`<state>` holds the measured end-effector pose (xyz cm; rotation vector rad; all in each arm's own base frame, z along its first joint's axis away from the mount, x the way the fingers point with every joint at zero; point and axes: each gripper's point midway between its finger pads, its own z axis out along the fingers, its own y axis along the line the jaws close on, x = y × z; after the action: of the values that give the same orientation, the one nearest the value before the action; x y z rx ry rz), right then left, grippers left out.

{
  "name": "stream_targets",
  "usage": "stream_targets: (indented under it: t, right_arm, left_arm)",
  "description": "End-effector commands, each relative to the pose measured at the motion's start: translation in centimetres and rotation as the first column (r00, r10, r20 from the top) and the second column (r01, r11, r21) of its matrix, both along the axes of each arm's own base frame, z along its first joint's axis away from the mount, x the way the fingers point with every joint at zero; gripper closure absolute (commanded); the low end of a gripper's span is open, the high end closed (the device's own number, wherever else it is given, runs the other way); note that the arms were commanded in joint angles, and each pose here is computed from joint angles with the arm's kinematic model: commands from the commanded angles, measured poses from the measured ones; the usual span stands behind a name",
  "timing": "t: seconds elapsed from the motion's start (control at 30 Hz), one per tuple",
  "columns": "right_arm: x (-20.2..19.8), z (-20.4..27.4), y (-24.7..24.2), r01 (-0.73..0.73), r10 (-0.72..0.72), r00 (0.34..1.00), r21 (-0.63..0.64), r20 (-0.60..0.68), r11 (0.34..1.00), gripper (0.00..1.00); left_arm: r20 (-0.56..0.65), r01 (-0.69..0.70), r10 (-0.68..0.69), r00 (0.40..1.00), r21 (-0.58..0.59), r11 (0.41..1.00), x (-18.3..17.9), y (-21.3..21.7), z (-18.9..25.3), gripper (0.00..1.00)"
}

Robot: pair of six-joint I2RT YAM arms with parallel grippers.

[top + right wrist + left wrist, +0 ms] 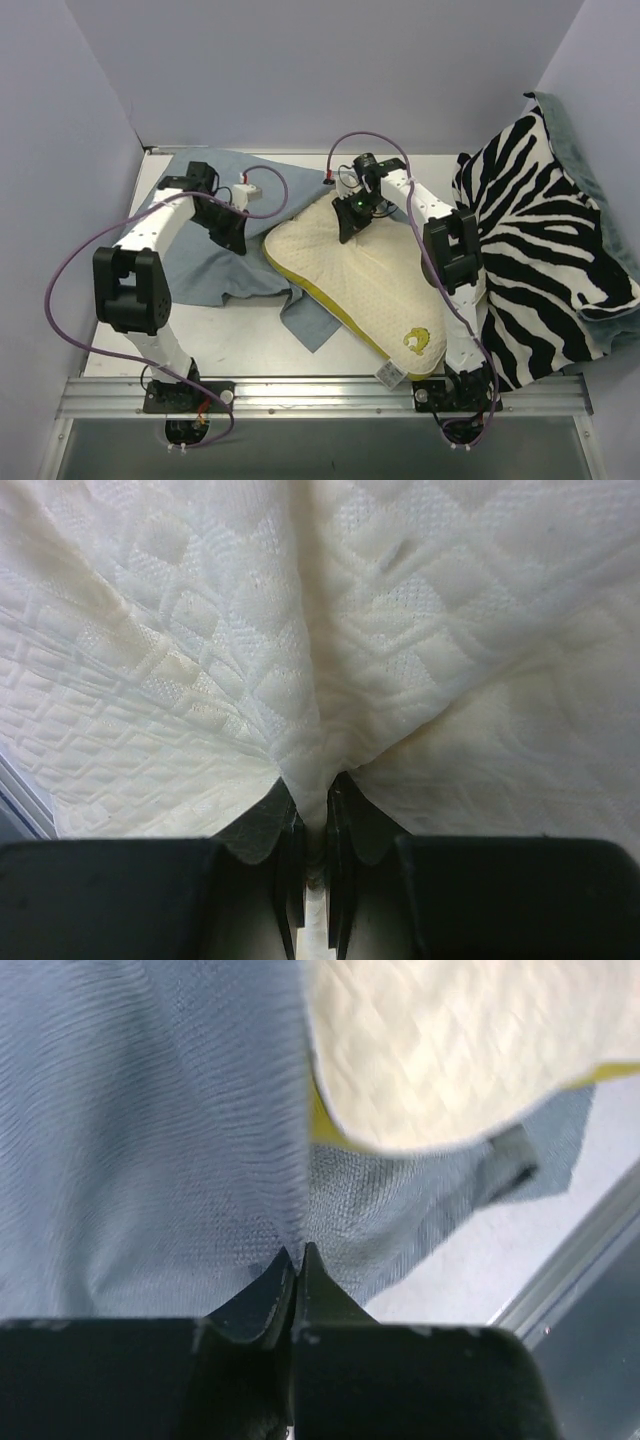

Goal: Put the pillow into the pillowcase

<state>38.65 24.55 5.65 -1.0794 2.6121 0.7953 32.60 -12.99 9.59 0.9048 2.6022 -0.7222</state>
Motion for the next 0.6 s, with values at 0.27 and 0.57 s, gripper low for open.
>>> stream_targets:
  t: [0.27, 0.57]
  right_arm:
    - [2.2, -1.4, -3.7, 0.127, -0.099, 0.989, -0.304, 0.107, 0.944, 1.0]
    - [2.8, 2.5, 1.8, 0.226, -0.21, 0.971, -0.153, 0.113, 0.962, 1.0]
  left_arm:
    - [0.02, 0.29, -0.292, 0.956, -0.195, 0.937, -7.8, 3.0, 9.3, 1.0]
    - [0.128, 0.486, -0.47, 0.873, -0.287, 0.825, -12.5, -2.5, 11.3, 1.0]
